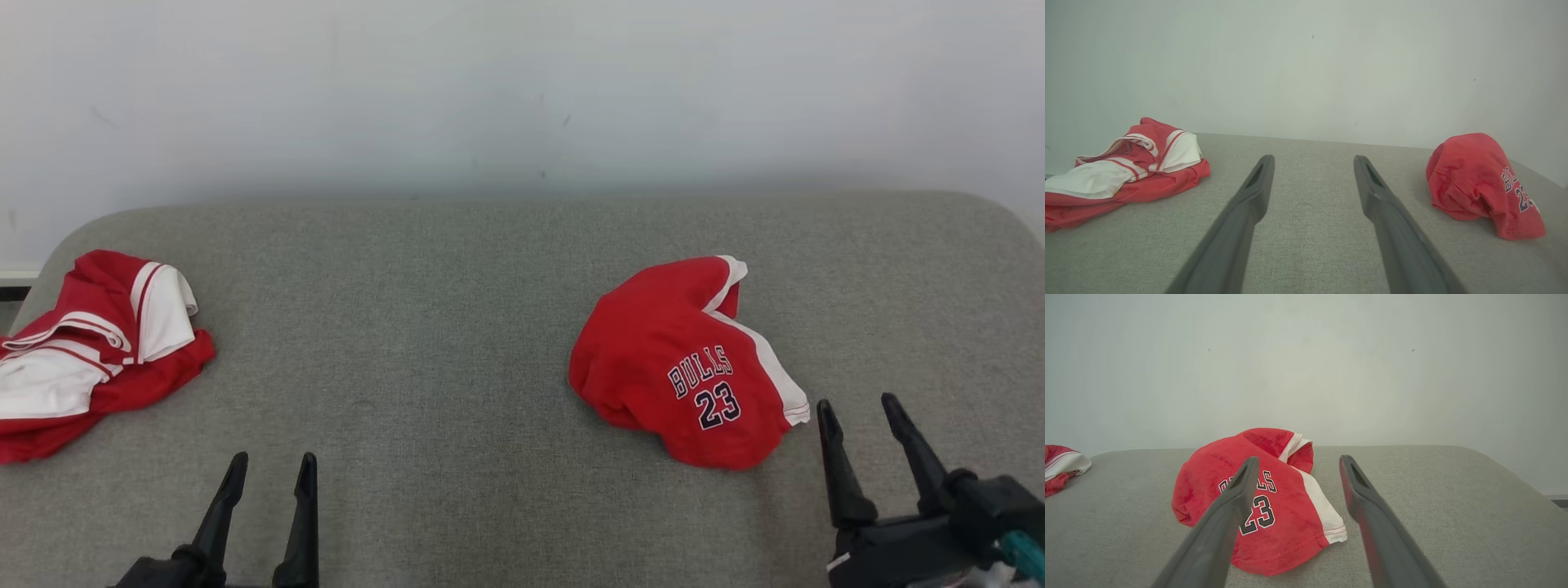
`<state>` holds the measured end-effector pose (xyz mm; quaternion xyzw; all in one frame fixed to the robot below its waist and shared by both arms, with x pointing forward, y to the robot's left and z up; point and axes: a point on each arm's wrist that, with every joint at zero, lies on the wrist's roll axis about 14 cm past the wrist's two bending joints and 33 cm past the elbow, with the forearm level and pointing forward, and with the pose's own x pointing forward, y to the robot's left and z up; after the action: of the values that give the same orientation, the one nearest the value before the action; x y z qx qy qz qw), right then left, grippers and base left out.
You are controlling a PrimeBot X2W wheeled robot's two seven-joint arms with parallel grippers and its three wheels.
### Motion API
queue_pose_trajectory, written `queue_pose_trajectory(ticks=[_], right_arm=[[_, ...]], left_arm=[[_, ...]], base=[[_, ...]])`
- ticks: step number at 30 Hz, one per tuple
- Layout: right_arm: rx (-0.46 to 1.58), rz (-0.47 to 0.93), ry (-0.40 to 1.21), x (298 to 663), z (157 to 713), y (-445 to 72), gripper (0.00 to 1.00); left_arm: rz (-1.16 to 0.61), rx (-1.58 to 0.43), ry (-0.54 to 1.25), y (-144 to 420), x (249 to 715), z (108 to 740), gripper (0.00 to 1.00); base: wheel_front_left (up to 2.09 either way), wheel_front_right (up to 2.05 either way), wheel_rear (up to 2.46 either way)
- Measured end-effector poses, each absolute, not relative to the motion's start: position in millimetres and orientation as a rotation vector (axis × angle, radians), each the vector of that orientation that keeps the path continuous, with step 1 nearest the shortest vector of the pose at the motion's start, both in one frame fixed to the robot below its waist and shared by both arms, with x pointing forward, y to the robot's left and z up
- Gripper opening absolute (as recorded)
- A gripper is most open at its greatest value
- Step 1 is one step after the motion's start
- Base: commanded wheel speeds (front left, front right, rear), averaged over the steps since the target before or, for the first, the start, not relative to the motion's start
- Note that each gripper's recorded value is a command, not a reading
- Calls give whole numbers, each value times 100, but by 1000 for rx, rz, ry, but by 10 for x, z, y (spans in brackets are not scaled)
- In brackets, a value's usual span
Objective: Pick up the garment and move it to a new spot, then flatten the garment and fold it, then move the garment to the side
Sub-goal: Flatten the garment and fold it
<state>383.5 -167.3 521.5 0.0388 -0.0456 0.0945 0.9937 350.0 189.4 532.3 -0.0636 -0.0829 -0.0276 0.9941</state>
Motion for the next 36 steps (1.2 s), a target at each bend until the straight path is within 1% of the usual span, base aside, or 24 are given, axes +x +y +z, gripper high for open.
queue_pose_trajectory(ticks=[8, 16, 20, 21, 27, 31, 32, 33, 36], right_arm=[[-19, 199, -3, 4322, 5074, -1898, 100], [-37, 200, 169, 4625, 4553, -1966, 100], [-29, 219, 268, 4660, 4235, -1884, 100], [-29, 219, 268, 4660, 4235, -1884, 100], [-10, 237, 386, 4584, 3857, -1772, 100], [-4, 250, 414, 4590, 3781, -1699, 100], [-2, 256, 419, 4590, 3768, -1672, 33], [4, 259, 423, 4594, 3763, -1646, 0], [19, 274, 418, 4614, 3781, -1565, 0]], left_arm=[[-62, -139, -148, 1843, 3624, 5266, 100], [-44, -138, -121, 1878, 3716, 5179, 100], [-25, -133, -113, 1940, 3732, 5153, 100], [-25, -133, -113, 1940, 3732, 5153, 100], [6, -127, -103, 2044, 3702, 5121, 100], [13, -126, -97, 2066, 3688, 5103, 100], [14, -125, -97, 2070, 3689, 5105, 100], [15, -124, -100, 2075, 3692, 5114, 100], [17, -123, -109, 2085, 3698, 5144, 100]], base=[[0, 0, 0], [0, 0, 0], [0, 0, 0], [0, 0, 0], [0, 0, 0], [0, 0, 0], [0, 0, 0], [0, 0, 0], [0, 0, 0]])
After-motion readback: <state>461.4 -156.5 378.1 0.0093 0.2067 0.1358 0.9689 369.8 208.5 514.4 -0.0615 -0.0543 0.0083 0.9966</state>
